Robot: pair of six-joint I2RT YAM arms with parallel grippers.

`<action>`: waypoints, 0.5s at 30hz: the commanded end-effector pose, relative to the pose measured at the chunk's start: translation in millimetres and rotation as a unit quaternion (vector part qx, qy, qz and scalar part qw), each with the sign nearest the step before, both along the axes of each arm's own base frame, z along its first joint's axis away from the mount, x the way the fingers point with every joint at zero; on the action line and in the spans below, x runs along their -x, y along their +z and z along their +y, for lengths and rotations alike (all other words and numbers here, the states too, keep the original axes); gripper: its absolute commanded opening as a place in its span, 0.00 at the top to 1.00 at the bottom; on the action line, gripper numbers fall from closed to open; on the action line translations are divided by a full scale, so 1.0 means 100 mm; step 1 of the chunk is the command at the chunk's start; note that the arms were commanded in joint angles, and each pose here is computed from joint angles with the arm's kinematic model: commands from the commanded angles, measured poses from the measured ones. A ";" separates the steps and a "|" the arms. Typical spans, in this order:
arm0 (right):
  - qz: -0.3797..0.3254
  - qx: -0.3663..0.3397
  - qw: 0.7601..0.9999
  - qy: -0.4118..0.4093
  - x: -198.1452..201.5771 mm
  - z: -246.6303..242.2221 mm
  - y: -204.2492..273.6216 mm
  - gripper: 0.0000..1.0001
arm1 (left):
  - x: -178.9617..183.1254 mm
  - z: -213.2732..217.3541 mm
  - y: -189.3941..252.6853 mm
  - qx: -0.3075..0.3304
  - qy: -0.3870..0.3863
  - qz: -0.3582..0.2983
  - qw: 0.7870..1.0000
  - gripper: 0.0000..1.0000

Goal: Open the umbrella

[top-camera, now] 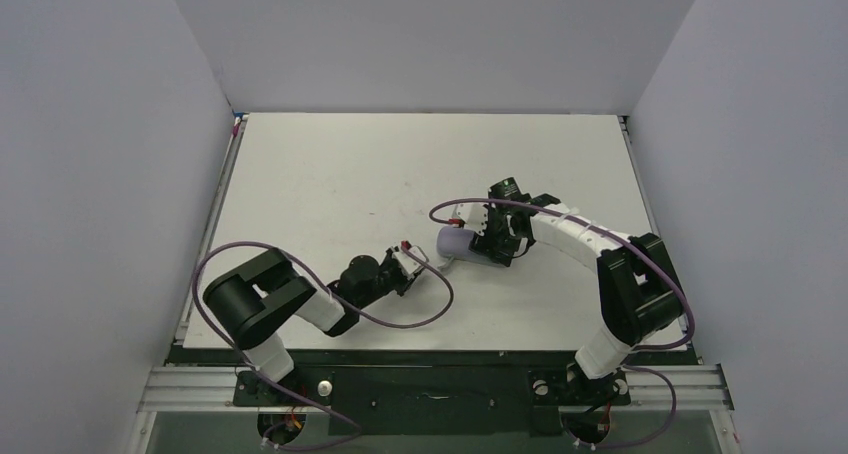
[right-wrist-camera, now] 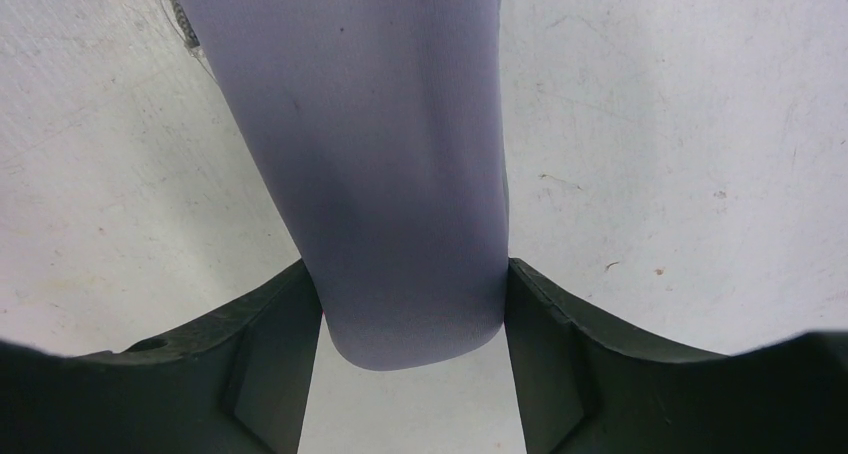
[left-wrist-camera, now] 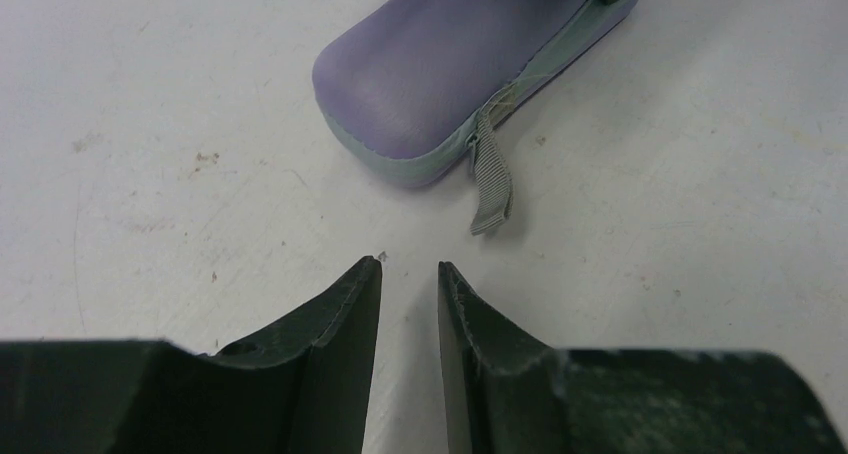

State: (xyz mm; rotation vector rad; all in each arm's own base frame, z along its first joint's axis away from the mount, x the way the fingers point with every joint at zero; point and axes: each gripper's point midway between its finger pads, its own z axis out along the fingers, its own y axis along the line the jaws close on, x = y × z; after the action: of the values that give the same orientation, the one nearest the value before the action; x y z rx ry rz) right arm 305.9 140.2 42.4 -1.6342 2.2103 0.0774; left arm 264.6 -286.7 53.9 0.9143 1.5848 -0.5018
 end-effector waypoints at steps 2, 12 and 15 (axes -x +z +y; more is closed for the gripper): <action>0.034 0.002 0.998 -0.047 0.13 -0.11 -0.04 0.56 | -0.10 -0.38 0.42 0.069 -0.035 -0.077 0.994 0.76; 0.048 -0.008 0.998 -0.049 0.22 -0.09 -0.06 0.58 | -0.14 -0.59 0.13 0.061 -0.046 -0.071 0.995 0.77; 0.052 -0.008 0.998 -0.047 0.25 -0.09 -0.07 0.59 | -0.16 -0.64 0.08 0.061 -0.041 -0.064 0.995 0.79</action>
State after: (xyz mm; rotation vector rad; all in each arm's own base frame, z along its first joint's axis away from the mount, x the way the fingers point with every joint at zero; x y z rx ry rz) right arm 303.3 138.8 41.7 -1.5397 2.2813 0.1021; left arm 275.4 -332.2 38.2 0.9514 1.4854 -0.5403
